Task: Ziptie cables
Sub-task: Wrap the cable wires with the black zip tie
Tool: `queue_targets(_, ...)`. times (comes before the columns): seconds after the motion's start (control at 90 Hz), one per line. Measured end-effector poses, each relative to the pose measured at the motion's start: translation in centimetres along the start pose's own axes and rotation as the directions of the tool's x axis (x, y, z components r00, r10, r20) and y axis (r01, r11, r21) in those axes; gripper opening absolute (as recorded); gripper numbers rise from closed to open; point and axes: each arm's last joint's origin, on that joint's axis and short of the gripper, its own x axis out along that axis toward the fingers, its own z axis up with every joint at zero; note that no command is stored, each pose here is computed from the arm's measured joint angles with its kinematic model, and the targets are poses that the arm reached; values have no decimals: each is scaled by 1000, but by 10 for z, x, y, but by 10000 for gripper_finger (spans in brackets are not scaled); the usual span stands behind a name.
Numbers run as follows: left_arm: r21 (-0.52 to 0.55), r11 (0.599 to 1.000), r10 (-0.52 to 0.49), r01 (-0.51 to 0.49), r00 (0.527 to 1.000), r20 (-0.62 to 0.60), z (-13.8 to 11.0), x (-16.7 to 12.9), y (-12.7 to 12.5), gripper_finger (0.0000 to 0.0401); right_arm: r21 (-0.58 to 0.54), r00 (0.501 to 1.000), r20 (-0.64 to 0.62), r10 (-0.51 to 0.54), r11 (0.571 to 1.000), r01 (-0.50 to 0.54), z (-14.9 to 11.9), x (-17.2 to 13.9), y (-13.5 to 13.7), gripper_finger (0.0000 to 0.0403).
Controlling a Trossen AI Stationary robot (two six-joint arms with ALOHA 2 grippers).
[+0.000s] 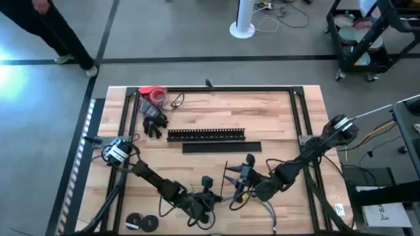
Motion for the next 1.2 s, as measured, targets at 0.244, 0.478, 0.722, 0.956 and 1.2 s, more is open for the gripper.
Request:
queue_targets(0.244, -14, 1000, 2, -2, 1000, -1, 0, 0, 0, 0, 102, 998, -41, 56, 993, -52, -3, -28, 8, 177)
queue_targets(0.478, -15, 1000, 4, -4, 1000, -2, 0, 0, 0, 0, 212, 991, -89, 102, 974, -82, -31, -41, 23, 163)
queue_targets(0.722, -14, 1000, 6, -6, 1000, -2, 0, 1, 1, 0, 286, 984, -140, 112, 956, -68, -68, -43, 34, 177)
queue_targets(0.956, -14, 1000, 8, -8, 1000, -3, 0, 1, 2, 0, 335, 979, -127, 157, 936, -106, -77, -39, 42, 195)
queue_targets(1.2, -17, 1000, 12, -12, 1000, -3, 0, 3, 4, 0, 303, 976, -135, 172, 945, -125, -76, -37, 42, 191)
